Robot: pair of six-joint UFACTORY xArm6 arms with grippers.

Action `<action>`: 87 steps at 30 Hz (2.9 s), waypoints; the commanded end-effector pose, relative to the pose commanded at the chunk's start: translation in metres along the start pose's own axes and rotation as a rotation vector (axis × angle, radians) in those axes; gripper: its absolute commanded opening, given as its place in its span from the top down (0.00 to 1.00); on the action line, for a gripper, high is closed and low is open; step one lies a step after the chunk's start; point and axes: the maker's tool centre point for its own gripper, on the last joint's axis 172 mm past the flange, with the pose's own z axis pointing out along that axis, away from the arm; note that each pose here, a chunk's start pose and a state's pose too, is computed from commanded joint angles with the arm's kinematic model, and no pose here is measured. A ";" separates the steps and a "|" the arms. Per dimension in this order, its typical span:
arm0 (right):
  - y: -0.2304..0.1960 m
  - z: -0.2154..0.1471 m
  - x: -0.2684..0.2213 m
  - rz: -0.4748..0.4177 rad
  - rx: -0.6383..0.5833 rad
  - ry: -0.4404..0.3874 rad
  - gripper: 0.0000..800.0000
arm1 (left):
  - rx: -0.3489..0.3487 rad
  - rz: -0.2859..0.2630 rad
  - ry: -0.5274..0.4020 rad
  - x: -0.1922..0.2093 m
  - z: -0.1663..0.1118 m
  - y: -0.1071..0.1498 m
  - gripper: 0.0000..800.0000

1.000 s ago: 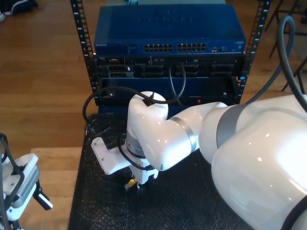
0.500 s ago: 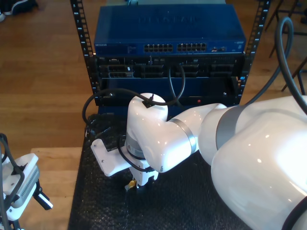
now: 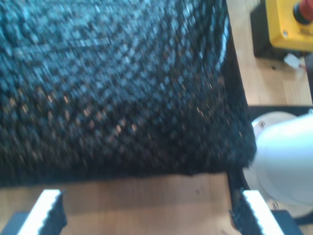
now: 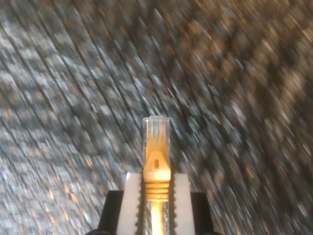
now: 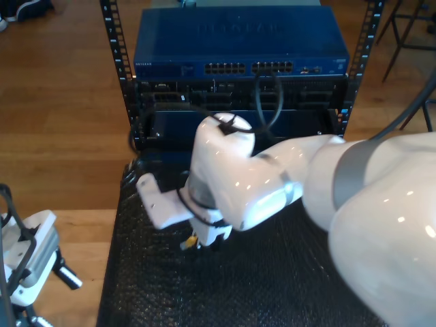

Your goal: Grab the cable and plug it in

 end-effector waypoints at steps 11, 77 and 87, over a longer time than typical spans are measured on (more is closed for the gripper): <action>-0.008 -0.060 -0.054 0.182 0.026 0.035 0.99 | 0.023 -0.026 0.053 0.085 -0.003 -0.035 0.00; -0.040 -0.270 -0.060 0.495 0.057 0.445 0.99 | 0.105 0.155 0.603 0.345 -0.062 -0.095 0.07; -0.038 -0.274 -0.053 0.494 0.057 0.469 0.99 | 0.103 0.155 0.653 0.354 -0.067 -0.093 0.21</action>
